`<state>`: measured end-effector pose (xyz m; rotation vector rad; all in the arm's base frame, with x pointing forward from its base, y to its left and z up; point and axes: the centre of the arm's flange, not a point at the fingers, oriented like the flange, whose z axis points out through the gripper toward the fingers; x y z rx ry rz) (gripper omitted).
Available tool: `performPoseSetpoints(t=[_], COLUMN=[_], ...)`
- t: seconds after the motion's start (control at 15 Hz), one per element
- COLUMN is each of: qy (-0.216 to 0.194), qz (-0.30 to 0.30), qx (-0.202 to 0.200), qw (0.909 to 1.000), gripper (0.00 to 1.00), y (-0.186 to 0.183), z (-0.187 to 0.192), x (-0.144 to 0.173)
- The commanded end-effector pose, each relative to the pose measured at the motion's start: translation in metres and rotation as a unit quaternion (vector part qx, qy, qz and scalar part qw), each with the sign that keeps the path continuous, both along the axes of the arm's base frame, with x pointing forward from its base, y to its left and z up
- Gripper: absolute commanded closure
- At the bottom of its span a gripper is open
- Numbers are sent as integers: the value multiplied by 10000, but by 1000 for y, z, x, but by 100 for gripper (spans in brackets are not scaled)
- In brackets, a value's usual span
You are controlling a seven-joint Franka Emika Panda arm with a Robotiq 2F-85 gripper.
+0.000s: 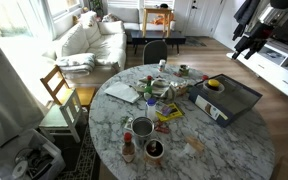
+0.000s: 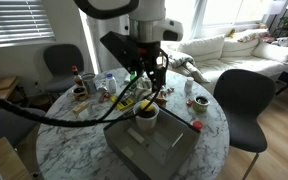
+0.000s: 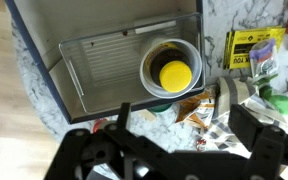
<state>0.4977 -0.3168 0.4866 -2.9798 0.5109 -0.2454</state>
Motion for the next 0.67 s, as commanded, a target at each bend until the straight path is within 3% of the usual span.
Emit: performPoseSetpoints(t=[0.0, 0.2, 0.27, 0.33, 0.6], qy=[202, 311, 168, 174, 162], qz=[899, 1504, 1700, 1332, 1602], qx=[-423, -807, -607, -669, -674], qw=[9949, 9848, 9834, 9887, 9846], gripper=[0, 0, 0, 0, 0], y=[36, 51, 53, 44, 51], z=[28, 40, 40, 45, 44], x=[-23, -27, -26, -12, -15])
